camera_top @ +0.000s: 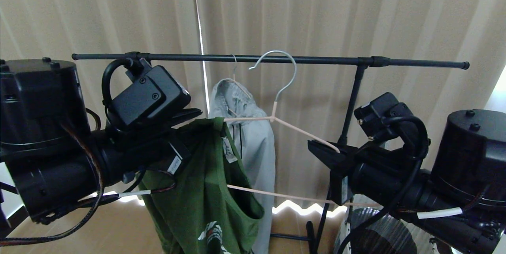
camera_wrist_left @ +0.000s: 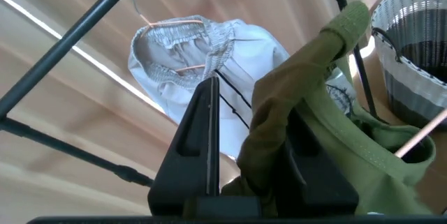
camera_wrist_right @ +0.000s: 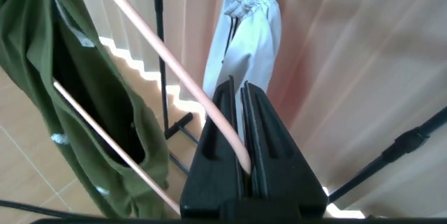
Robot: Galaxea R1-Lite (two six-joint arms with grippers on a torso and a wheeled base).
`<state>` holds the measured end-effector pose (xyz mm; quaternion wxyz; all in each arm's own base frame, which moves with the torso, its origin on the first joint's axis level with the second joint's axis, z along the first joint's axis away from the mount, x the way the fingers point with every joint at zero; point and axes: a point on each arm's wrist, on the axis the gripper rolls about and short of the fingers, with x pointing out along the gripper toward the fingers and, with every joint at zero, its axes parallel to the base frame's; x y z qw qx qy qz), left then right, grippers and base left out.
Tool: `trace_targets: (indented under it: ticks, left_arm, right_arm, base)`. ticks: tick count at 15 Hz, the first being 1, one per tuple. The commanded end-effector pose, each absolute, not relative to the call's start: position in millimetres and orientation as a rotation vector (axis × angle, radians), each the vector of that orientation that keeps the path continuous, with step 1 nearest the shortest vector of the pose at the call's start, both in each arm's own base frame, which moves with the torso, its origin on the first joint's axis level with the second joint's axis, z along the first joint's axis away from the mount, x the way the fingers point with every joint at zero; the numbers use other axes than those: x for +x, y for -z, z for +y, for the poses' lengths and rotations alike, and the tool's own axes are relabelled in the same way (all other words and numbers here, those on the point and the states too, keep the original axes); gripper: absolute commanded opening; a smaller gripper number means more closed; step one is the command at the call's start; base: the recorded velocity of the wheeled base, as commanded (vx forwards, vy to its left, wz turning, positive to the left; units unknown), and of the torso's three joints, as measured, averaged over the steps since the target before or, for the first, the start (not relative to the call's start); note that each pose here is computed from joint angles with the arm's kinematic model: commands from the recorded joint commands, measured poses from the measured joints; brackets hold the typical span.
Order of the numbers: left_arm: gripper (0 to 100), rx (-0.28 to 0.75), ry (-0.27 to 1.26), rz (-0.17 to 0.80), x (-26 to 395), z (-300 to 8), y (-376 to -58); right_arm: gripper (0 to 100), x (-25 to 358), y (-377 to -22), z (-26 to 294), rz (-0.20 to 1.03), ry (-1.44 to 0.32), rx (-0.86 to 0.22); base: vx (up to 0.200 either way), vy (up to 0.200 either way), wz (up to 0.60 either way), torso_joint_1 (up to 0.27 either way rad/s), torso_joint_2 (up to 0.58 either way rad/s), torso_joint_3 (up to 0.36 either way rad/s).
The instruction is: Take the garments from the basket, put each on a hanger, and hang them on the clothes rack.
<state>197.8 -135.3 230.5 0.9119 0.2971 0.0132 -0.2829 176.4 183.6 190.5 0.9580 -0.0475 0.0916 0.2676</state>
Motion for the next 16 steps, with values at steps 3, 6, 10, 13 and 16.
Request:
trace_targets:
  ticks: [3, 6, 10, 13, 16]
  left_arm:
    - [0, 0.601, 0.569, -0.007, 197.0, -134.4, -224.3]
    - [0, 0.587, 0.557, -0.04, 198.1, -134.6, -221.8]
    - [0, 0.586, 0.552, -0.038, 197.9, -133.9, -221.5]
    - [0, 0.594, 0.52, -0.01, 199.3, -124.8, -215.7]
    - [0, 0.603, 0.338, 0.057, 207.0, -101.2, -208.7]
  right_arm:
    - [0, 177.0, -190.6, 184.1, 0.185, -0.541, -0.098]
    - [0, 177.0, -190.9, 184.2, 0.182, -0.542, -0.108]
    - [100, 177.5, -190.2, 184.0, 0.174, -0.542, -0.14]
    - [100, 177.6, -192.7, 180.1, 0.167, -0.531, -0.129]
    - [100, 185.9, -194.4, 166.7, 0.152, -0.472, -0.118]
  base:
    - [0.0, 0.0, 0.0, 0.0, 0.0, 0.0]
    - [0.0, 0.0, 0.0, 0.0, 0.0, 0.0]
    - [0.0, 0.0, 0.0, 0.0, 0.0, 0.0]
    - [0.0, 0.0, 0.0, 0.0, 0.0, 0.0]
    - [0.0, 0.0, 0.0, 0.0, 0.0, 0.0]
